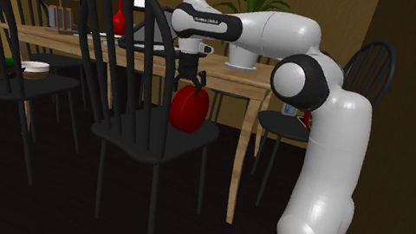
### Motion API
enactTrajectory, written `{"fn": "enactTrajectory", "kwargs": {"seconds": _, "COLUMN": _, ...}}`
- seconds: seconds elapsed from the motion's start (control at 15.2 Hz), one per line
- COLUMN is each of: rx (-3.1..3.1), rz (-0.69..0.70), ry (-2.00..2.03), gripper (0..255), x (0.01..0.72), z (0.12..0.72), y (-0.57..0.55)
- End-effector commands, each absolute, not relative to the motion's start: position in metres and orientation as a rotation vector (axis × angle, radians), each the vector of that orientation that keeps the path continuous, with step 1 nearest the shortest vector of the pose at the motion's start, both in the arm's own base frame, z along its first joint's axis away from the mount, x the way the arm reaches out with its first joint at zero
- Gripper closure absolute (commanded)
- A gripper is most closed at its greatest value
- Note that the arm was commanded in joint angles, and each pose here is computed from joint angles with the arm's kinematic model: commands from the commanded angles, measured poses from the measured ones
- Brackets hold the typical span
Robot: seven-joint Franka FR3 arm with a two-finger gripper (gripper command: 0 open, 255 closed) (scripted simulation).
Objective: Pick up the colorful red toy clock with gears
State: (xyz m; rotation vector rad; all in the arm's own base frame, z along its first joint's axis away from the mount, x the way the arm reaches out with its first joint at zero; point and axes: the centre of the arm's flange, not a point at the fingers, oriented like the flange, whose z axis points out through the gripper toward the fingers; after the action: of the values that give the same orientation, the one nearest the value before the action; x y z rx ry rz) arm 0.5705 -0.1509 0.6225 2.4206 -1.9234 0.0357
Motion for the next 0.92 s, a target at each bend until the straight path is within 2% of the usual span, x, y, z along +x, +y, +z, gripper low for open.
{"fn": "enactTrajectory", "kwargs": {"seconds": 0.0, "rx": 2.421, "rz": 0.036, "ry": -1.924, "gripper": 0, "x": 0.571, "z": 0.616, "y": -0.151}}
{"fn": "enactTrajectory", "kwargs": {"seconds": 0.07, "rx": 2.421, "rz": 0.036, "ry": -1.924, "gripper": 0, "x": 0.571, "z": 0.616, "y": -0.151}}
{"fn": "enactTrajectory", "kwargs": {"seconds": 0.13, "rx": 2.420, "rz": 0.036, "ry": -1.924, "gripper": 255, "x": 0.572, "z": 0.616, "y": -0.150}}
{"fn": "enactTrajectory", "kwargs": {"seconds": 0.86, "rx": 2.421, "rz": 0.036, "ry": -1.924, "gripper": 255, "x": 0.571, "z": 0.626, "y": -0.151}}
